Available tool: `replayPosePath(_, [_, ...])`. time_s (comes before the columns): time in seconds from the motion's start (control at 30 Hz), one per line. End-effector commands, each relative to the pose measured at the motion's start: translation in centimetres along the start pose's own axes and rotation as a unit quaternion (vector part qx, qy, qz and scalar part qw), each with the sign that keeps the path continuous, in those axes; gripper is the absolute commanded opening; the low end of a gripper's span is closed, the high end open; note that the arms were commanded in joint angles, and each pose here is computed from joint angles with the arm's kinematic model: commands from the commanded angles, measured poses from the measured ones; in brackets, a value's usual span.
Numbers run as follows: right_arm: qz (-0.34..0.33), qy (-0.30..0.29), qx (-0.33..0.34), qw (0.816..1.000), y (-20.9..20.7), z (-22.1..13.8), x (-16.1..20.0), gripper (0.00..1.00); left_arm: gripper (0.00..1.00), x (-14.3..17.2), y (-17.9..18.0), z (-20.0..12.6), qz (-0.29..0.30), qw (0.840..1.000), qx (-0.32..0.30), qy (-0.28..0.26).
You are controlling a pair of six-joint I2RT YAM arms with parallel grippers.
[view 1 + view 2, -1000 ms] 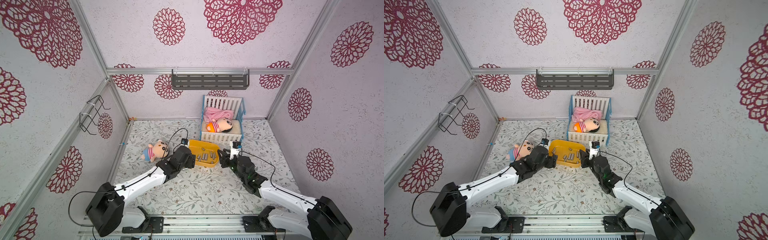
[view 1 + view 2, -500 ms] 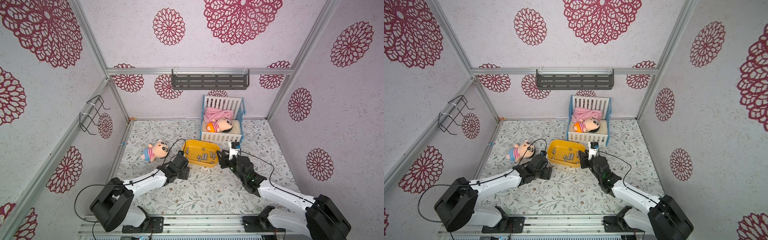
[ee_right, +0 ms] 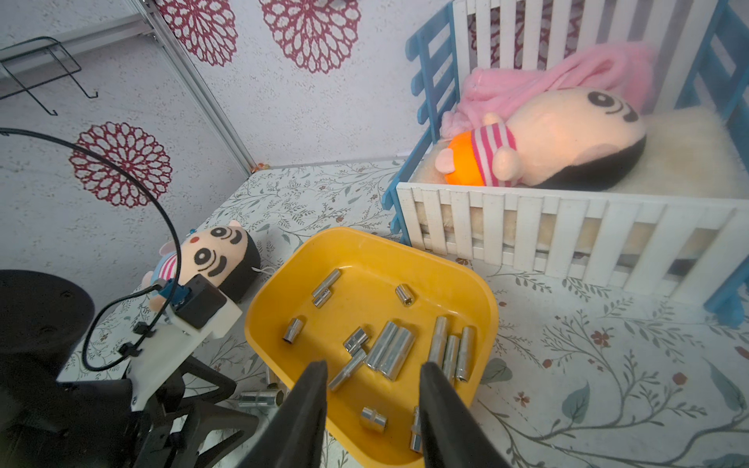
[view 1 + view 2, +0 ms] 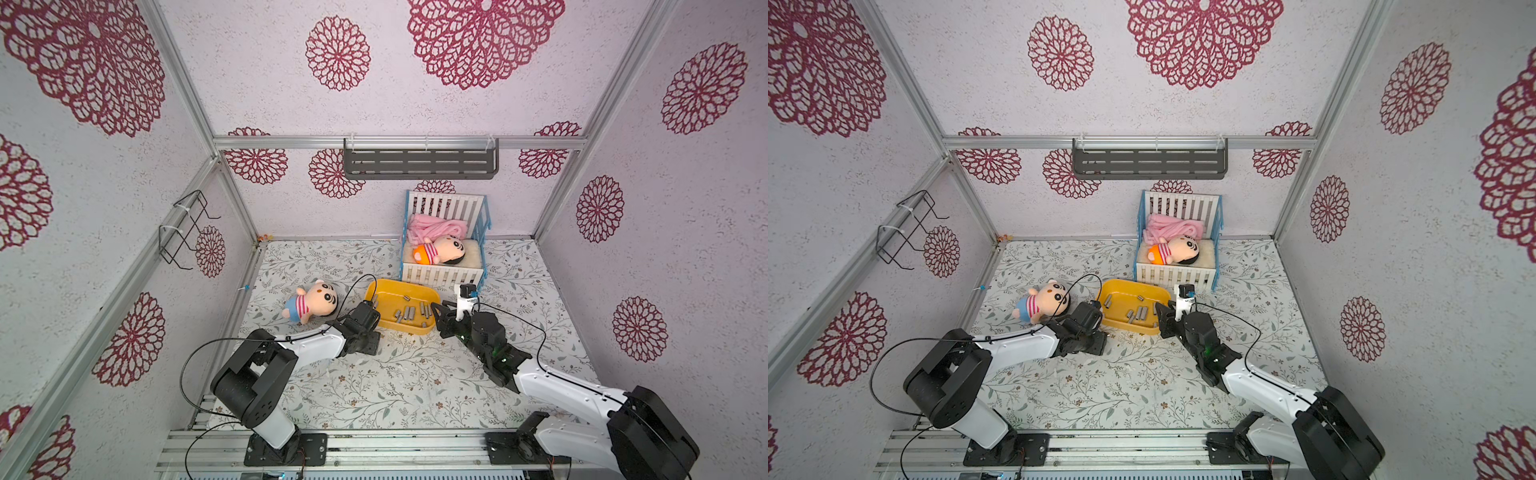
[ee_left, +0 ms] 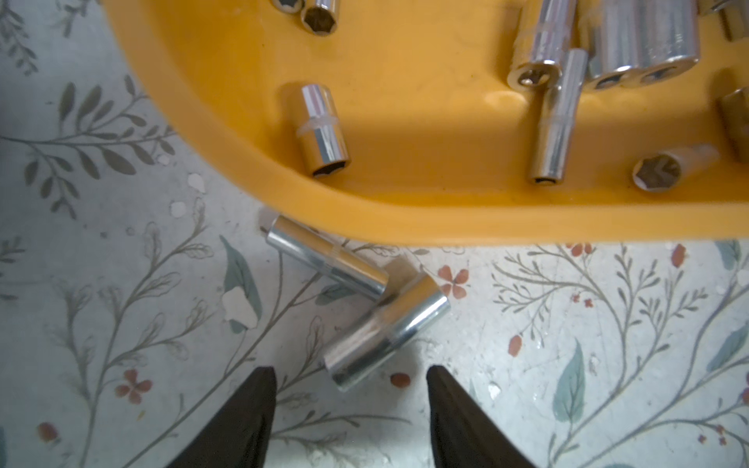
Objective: Put the screws on the desktop into the storage box
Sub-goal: Pick up the screw from the center of the board.
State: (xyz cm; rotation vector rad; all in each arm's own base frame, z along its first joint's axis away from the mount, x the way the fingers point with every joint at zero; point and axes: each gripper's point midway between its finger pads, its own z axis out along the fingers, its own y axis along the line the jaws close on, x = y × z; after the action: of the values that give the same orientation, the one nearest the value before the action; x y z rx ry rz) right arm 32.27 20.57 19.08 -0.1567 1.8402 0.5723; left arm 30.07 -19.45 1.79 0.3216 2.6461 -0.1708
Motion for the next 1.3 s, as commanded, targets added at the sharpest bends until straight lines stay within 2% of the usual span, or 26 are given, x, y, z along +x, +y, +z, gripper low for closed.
replayPosePath(0.0, [0.005, -0.022, -0.016, 1.0, 1.1, 0.3, -2.1, 0.42, 0.6, -0.9, -0.6, 0.4, 0.004, 1.0, 0.019, -0.006])
replayPosePath(0.07, [0.005, -0.021, -0.018, 1.0, 1.1, 0.4, -2.0, 0.42, 0.59, -0.8, -0.8, 0.6, 0.005, 1.0, 0.024, 0.001])
replayPosePath(0.23, [0.003, -0.012, -0.022, 1.0, 1.3, 0.7, -1.7, 0.42, 0.49, -0.5, -1.0, 0.7, 0.008, 0.999, 0.029, 0.01])
replayPosePath(0.67, [0.004, -0.011, -0.016, 1.0, 1.2, 0.9, -1.6, 0.42, 0.42, 0.6, -1.8, -0.3, 0.004, 0.998, 0.061, 0.021])
replayPosePath(0.93, [0.004, -0.007, -0.017, 1.0, 1.2, 1.0, -1.3, 0.42, 0.45, 0.7, -1.0, -0.2, 0.008, 0.999, 0.039, 0.022])
replayPosePath(1.27, [0.004, -0.004, -0.02, 1.0, 1.3, 1.1, -1.2, 0.42, 0.43, 0.8, -1.9, 0.7, 0.011, 0.998, 0.054, 0.038])
